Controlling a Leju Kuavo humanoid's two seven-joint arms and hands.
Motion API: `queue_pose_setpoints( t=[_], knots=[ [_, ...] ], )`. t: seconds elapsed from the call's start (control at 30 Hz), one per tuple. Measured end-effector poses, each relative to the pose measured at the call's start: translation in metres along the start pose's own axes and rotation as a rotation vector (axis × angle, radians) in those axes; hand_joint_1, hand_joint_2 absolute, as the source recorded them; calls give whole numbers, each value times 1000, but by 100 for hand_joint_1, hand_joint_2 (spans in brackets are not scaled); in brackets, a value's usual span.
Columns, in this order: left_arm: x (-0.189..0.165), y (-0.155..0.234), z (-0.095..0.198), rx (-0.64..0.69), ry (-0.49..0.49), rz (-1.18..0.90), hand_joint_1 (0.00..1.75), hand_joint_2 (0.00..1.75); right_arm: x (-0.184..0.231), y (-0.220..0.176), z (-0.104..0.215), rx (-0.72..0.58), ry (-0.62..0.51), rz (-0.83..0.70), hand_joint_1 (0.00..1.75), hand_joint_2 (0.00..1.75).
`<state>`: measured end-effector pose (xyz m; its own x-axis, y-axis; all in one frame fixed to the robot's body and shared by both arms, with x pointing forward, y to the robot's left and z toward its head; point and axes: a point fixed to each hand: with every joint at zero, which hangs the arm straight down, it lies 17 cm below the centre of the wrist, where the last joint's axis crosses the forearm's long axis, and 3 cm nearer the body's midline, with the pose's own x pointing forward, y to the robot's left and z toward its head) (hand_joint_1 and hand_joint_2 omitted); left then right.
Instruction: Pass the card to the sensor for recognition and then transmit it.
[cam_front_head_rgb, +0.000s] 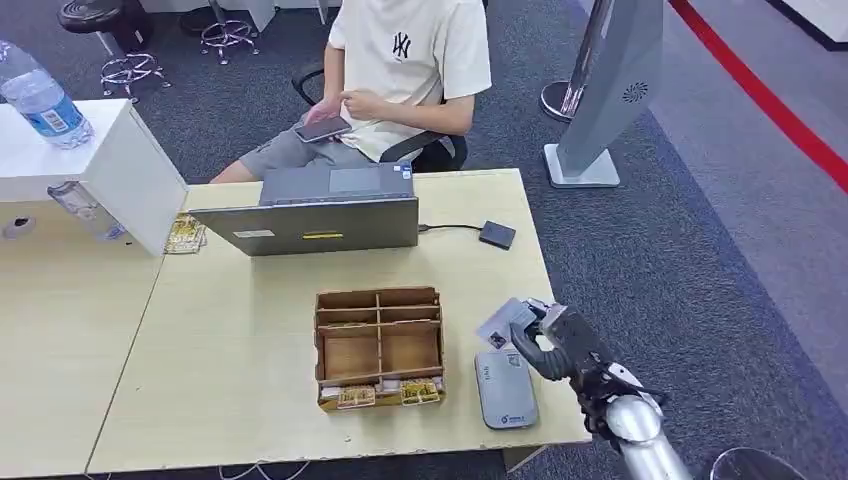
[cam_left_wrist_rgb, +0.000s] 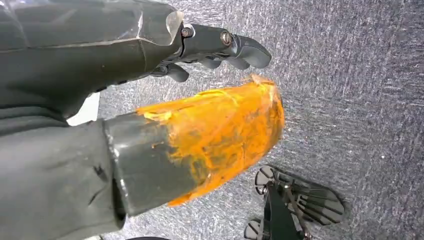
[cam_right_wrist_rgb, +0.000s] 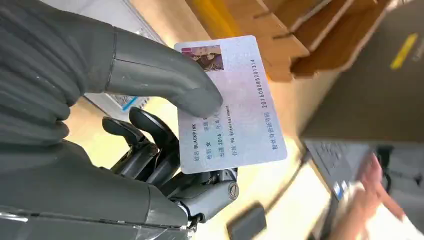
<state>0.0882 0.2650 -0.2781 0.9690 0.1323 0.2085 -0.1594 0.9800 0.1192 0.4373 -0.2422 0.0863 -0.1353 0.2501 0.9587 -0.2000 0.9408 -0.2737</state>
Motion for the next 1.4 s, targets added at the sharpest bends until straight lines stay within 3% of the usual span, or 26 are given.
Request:
queue_pose_setpoints(
  t=[0.47,0.87,1.4],
  knots=[
    [2,3,-1,1,-9,11,0,0,-26,-16,-2,118,62,-144,175,175],
    [2,6,-1,2,-12,13,0,0,-30,-39,3,210,54,-40,175,175],
    [1,8,-1,10,-5,39,0,0,-11,34,23,365,-18,186,175,175]
  ],
)
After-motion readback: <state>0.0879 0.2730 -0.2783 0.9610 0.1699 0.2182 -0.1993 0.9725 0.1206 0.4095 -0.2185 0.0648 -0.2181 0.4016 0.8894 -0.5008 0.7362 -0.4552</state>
